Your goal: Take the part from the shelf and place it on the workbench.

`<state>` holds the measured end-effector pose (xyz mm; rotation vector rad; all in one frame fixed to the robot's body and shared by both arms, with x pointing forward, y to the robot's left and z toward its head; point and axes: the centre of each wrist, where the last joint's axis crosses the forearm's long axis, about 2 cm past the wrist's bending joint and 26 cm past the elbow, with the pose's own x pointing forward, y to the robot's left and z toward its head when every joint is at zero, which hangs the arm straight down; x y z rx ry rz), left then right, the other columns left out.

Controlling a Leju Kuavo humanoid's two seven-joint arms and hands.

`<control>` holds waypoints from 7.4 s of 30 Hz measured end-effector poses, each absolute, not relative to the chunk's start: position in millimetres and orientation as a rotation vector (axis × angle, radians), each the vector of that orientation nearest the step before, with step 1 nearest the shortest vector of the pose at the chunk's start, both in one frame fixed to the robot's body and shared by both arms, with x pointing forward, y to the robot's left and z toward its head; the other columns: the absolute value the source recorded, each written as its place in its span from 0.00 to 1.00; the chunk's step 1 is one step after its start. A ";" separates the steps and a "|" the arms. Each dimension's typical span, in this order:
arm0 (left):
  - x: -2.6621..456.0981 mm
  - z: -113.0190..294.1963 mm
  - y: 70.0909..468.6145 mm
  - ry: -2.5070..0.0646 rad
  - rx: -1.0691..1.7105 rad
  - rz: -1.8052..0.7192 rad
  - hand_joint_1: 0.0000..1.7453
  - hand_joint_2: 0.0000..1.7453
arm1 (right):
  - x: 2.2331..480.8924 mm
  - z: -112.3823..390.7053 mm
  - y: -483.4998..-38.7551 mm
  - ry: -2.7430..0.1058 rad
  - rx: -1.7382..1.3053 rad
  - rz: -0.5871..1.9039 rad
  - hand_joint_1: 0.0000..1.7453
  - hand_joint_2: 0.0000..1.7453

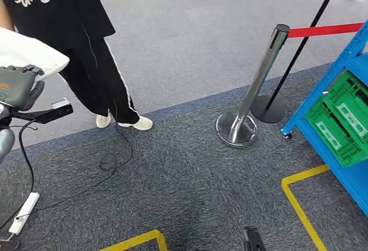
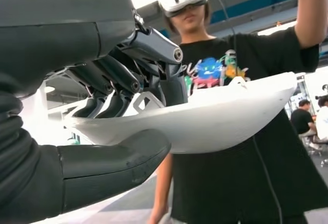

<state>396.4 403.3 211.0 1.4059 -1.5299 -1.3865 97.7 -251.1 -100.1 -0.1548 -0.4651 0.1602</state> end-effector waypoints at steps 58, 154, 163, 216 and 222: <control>416.4 223.5 382.1 -1.569 1.324 -1.296 0.97 1.00 | 86.9 -101.6 -243.1 -0.450 -0.160 0.133 0.00 0.00; 431.4 227.0 353.4 -1.604 1.306 -1.281 0.97 1.00 | 85.7 -101.9 -244.4 -0.442 -0.173 0.132 0.00 0.00; 433.0 229.2 354.2 -1.602 1.316 -1.284 0.97 1.00 | 88.6 -101.3 -244.8 -0.455 -0.173 0.131 0.00 0.00; 412.2 204.5 191.6 -2.154 0.540 -1.578 0.97 1.00 | 69.8 -103.9 -230.9 -0.421 -0.066 0.175 0.00 0.00; 411.1 207.9 186.3 -2.178 0.522 -1.564 0.97 1.00 | 72.2 -103.1 -228.1 -0.426 -0.063 0.178 0.00 0.00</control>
